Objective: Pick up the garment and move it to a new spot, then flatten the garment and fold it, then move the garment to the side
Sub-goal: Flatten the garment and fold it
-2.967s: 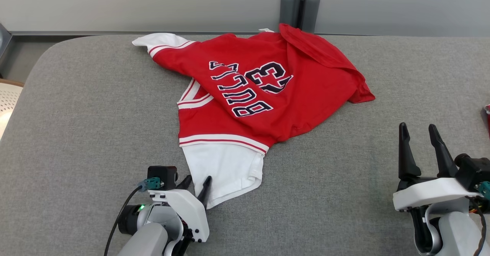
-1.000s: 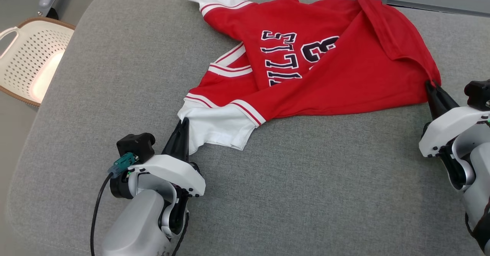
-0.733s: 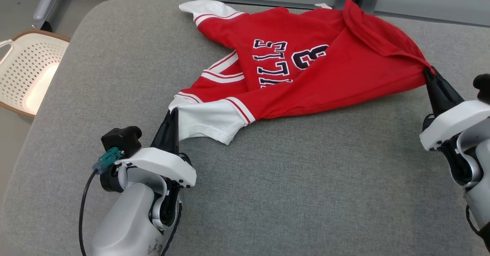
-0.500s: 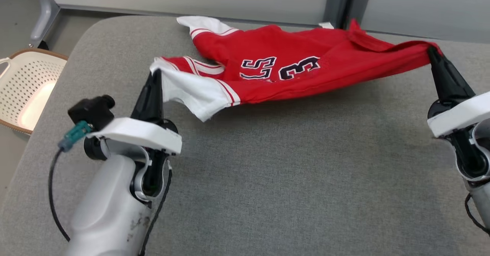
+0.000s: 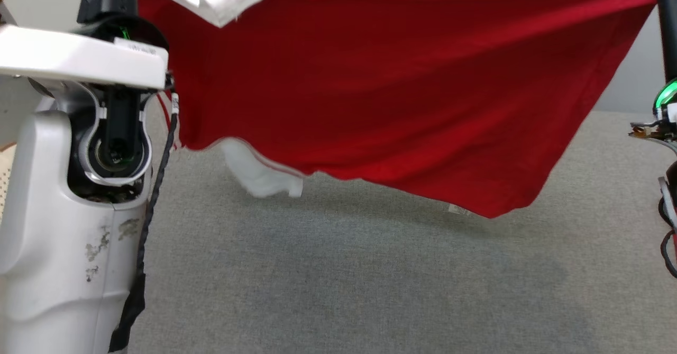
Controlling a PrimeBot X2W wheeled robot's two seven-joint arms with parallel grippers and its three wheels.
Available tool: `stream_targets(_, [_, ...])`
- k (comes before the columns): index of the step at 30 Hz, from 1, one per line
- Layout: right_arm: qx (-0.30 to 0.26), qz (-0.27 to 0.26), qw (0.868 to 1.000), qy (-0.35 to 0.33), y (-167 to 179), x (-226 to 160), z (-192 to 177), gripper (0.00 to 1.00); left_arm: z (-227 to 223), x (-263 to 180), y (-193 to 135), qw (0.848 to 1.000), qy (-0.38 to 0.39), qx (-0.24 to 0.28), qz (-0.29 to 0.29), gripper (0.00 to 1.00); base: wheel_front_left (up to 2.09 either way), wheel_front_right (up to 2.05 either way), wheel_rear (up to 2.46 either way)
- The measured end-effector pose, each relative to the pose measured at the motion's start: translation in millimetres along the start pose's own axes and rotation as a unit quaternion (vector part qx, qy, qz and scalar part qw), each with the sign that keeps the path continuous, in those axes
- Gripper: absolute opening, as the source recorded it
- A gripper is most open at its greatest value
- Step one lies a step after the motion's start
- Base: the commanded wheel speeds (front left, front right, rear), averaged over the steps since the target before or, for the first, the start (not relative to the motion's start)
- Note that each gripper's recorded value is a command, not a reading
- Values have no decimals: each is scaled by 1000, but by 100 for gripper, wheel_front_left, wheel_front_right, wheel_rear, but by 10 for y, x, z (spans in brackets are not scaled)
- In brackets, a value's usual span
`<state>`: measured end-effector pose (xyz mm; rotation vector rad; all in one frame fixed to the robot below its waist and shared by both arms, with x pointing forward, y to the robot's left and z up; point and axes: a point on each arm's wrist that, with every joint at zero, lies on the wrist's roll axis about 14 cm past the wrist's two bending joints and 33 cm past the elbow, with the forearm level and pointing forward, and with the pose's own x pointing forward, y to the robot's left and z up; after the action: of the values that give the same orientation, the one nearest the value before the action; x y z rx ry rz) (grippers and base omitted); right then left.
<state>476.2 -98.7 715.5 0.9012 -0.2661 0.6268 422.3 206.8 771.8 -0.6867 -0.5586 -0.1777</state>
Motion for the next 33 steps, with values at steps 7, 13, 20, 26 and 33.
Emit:
stream_targets(7, [-85,47,988,-122,534,-127,782,0,501,138,-735,995,-46,-52,-70,0,0,0,0])
stream_targets(13, [-137,50,977,-156,714,-226,945,0,532,178,-848,993,-53,-76,-70,0,0,0,0])
stream_targets(20, [-159,-9,982,-103,406,-211,764,0,39,220,-648,995,17,-91,-38,0,0,0,0])
stream_targets(26, [-163,-67,983,-56,-51,126,686,0,-424,564,-281,992,73,-98,16,0,0,0,0])
stream_targets(33, [-143,-96,980,-97,-521,823,934,0,-605,1332,-118,999,20,-42,10,0,0,0,0])
